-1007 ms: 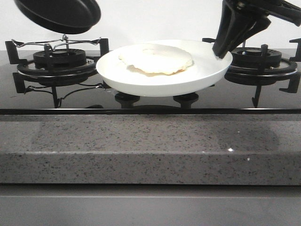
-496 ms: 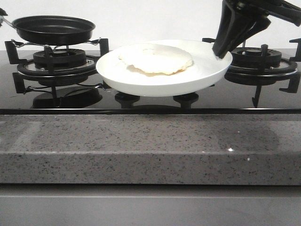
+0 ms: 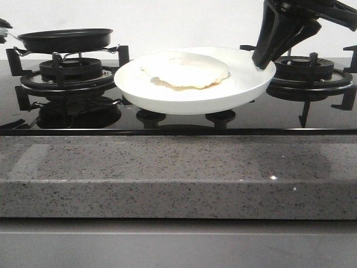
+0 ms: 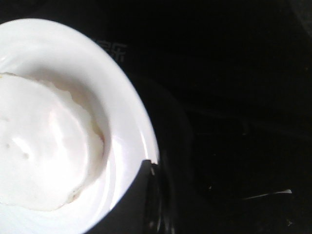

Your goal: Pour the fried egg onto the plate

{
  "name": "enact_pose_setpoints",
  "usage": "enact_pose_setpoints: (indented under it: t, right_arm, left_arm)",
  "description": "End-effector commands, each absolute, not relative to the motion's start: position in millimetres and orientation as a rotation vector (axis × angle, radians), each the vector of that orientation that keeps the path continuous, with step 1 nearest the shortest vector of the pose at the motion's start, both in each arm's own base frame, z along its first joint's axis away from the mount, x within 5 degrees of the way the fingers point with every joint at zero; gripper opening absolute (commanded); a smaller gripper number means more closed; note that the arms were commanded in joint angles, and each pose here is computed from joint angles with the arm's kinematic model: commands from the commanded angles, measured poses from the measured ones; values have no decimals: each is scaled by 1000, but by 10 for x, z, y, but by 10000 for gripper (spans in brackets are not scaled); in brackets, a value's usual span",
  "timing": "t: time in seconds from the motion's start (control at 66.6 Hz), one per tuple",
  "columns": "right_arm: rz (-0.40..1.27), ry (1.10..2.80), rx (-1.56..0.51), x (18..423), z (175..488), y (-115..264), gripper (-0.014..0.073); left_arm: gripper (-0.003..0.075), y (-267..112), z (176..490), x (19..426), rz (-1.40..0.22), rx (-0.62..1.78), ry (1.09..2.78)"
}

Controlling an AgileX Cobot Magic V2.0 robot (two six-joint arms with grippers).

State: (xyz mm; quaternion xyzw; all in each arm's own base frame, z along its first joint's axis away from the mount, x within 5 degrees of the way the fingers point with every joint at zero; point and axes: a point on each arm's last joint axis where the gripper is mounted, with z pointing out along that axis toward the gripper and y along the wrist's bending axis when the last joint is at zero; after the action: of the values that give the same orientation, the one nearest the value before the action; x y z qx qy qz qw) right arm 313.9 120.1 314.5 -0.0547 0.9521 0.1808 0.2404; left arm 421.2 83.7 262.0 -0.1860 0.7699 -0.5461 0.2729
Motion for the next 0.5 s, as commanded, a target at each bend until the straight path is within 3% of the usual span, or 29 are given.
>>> enact_pose_setpoints:
  t: [0.0,0.15,0.481]
  right_arm:
    - [529,2489,-141,3097,3398,1198,-110]
    - [529,2489,-141,3097,3398,1198,-110]
    - [529,2489,-141,3097,3398,1198,-110]
  left_arm:
    - [373,770,3000,4119,-1553,-368,1983]
    - [475,770,3000,4119,-1551,-366,1983]
    - [473,938,3140,4016,-1498,-370,1957]
